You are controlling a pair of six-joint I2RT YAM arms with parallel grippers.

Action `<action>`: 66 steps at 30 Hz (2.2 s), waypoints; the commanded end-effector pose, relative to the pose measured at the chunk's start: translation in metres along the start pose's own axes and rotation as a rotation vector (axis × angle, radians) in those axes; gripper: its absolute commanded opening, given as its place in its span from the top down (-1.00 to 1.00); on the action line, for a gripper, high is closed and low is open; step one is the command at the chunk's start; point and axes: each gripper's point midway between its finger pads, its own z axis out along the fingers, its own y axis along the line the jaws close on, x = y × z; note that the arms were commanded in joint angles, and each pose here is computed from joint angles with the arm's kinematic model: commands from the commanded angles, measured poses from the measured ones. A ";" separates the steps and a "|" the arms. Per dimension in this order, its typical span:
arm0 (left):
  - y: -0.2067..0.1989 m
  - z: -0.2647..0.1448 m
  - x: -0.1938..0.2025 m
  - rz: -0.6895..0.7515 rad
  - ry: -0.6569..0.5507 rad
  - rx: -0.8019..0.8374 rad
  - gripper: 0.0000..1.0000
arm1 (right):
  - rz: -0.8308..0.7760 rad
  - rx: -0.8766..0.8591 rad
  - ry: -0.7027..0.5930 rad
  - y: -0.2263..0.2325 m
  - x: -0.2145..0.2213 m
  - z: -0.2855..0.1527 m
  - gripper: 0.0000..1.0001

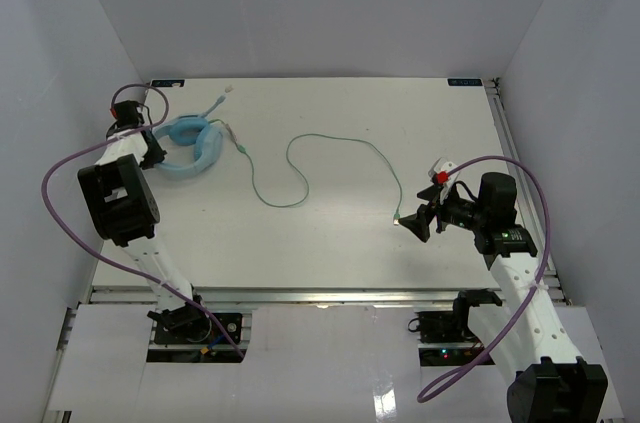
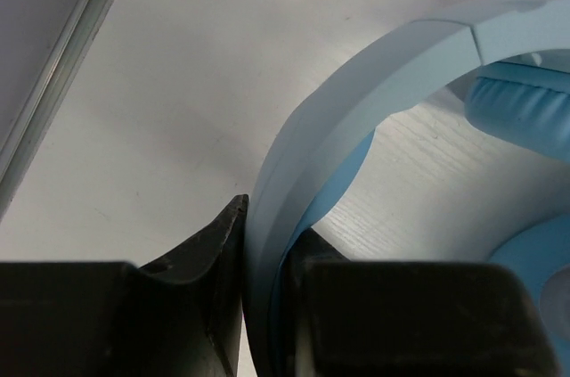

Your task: Wrap the headphones

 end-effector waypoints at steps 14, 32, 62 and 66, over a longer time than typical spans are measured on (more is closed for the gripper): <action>-0.221 -0.214 0.025 0.249 -0.085 0.885 1.00 | -0.007 -0.194 -0.039 0.019 -0.053 0.012 -0.80; -0.301 -0.407 0.042 0.232 -0.151 1.219 1.00 | 0.095 -0.552 -0.494 0.031 -0.193 0.052 -0.80; -0.288 -0.436 0.018 0.136 -0.227 1.208 1.00 | -0.031 -0.884 -0.534 0.105 -0.184 0.112 -0.88; -0.288 -0.438 0.003 0.033 -0.269 1.189 1.00 | -0.009 -0.989 -0.517 0.128 -0.168 0.116 -0.56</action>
